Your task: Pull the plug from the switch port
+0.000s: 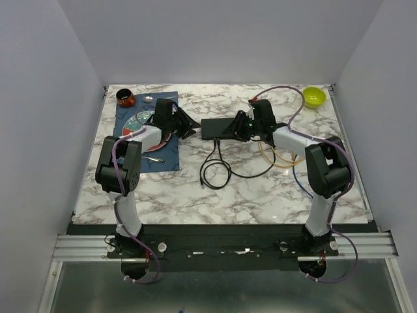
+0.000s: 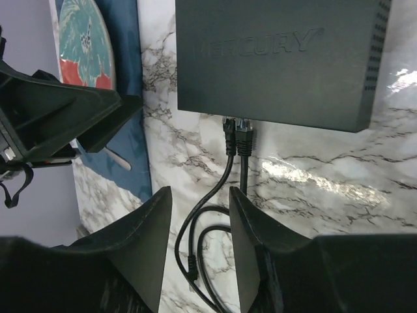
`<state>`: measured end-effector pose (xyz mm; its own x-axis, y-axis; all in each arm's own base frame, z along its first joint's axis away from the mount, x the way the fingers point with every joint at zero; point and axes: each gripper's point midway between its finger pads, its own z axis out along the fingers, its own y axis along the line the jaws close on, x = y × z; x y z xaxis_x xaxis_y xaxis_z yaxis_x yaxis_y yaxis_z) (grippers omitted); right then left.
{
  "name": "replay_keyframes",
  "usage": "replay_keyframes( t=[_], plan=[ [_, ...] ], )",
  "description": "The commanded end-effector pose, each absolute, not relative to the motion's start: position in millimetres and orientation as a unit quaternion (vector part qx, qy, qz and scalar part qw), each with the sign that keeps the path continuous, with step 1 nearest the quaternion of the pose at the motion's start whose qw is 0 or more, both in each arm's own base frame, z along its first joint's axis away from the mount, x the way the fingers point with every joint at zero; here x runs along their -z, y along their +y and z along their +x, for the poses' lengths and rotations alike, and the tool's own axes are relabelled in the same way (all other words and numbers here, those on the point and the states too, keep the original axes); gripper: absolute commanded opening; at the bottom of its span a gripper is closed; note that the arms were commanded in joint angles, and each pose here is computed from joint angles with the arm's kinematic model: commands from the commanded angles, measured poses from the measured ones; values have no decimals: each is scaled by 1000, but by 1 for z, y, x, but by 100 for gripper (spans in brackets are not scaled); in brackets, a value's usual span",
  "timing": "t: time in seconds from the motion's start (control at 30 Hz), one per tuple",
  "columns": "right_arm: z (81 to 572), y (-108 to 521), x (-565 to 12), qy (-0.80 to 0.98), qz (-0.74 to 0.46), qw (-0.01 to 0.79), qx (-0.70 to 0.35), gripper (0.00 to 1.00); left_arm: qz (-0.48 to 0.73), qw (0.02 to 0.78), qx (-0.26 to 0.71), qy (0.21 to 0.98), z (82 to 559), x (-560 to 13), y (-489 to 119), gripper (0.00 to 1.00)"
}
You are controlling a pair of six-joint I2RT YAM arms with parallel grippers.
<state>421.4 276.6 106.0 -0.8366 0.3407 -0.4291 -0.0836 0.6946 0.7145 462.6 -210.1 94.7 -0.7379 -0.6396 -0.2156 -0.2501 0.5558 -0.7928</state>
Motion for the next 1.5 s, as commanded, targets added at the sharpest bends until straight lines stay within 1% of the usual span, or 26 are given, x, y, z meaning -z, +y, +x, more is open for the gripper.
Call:
replay_keyframes(
  t=[0.0, 0.27, 0.37, 0.5, 0.6, 0.63, 0.8, 1.03, 1.2, 1.3, 1.47],
  plan=[
    [434, 293, -119, 859, 58, 272, -430, 48, -248, 251, 388, 852, 472, -96, -215, 52],
    [424, 298, -86, 867, 67, 236, -434, 47, -219, 233, 419, 850, 482, -92, -249, 51],
    [423, 298, -78, 869, 72, 229, -433, 47, -211, 230, 422, 851, 486, -88, -258, 49],
    [424, 298, -71, 872, 79, 222, -428, 43, -200, 217, 434, 851, 487, -84, -272, 49],
    [423, 297, -62, 879, 86, 213, -417, 41, -205, 210, 433, 852, 490, -77, -274, 48],
    [424, 296, -61, 881, 87, 213, -413, 41, -206, 208, 431, 853, 489, -73, -274, 45],
    [422, 286, -47, 900, 105, 201, -373, 39, -216, 197, 414, 862, 485, -57, -270, 44],
    [421, 289, -36, 911, 103, 185, -354, 39, -226, 186, 401, 868, 478, -45, -266, 44],
    [426, 294, -39, 913, 100, 184, -350, 39, -225, 187, 398, 869, 479, -44, -265, 44],
    [428, 298, -39, 912, 101, 180, -356, 41, -224, 186, 399, 869, 478, -44, -266, 44],
    [436, 303, -40, 909, 104, 180, -362, 47, -225, 184, 398, 870, 476, -42, -265, 44]
  ],
)
